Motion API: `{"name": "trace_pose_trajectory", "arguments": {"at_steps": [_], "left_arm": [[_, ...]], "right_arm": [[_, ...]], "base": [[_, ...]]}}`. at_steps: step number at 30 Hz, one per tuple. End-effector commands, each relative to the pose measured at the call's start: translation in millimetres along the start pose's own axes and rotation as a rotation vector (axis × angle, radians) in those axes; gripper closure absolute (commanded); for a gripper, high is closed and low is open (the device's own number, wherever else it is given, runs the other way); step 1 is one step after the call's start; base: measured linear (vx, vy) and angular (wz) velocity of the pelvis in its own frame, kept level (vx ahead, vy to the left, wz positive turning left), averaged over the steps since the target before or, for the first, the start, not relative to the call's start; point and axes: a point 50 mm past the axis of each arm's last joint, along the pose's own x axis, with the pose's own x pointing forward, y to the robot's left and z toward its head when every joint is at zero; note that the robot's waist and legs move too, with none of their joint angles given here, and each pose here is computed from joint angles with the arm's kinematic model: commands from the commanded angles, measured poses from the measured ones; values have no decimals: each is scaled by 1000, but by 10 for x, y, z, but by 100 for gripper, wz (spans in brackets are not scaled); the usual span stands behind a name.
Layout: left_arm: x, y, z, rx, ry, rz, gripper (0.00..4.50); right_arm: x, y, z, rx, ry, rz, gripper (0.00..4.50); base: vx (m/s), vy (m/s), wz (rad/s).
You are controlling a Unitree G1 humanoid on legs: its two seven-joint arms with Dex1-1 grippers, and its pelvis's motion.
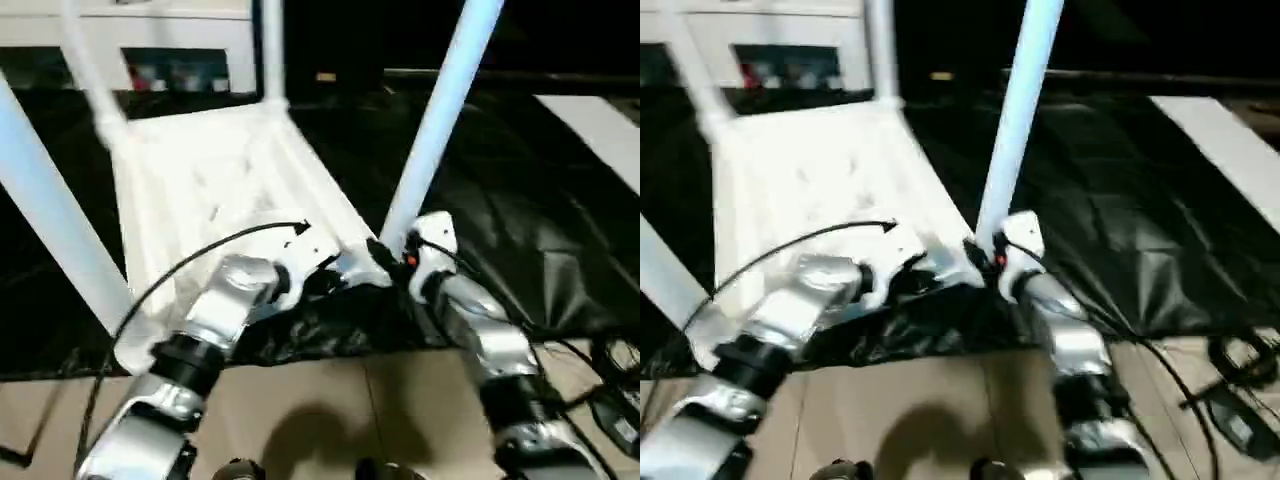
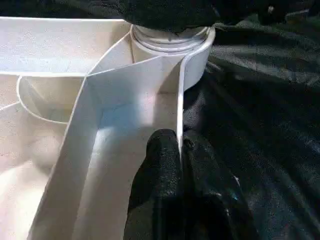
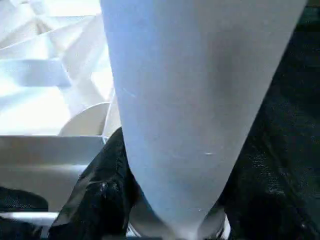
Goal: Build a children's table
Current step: Rotate leg to tighten
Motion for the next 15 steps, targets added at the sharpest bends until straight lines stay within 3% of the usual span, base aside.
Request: {"name": "trace_pose_trajectory", "arguments": {"at_steps": [1, 3, 7, 11, 15], "left_arm": [[176, -249, 363, 57, -158, -121, 450], [143, -228, 348, 67, -157, -129, 450], [49, -176, 281, 87, -141, -163, 450], [-10, -164, 242, 107, -131, -208, 450], [-138, -119, 170, 151, -102, -310, 450]], "right_arm": [[98, 451, -184, 47, 73, 202, 194], [65, 424, -176, 56, 62, 219, 178], [-60, 277, -165, -15, 59, 248, 137], [-167, 216, -156, -56, 64, 326, 137], [-436, 134, -150, -165, 106, 575, 137]], "base": [[50, -117, 20], [116, -96, -16], [18, -2, -7], [0, 0, 0], [0, 0, 0]]}}
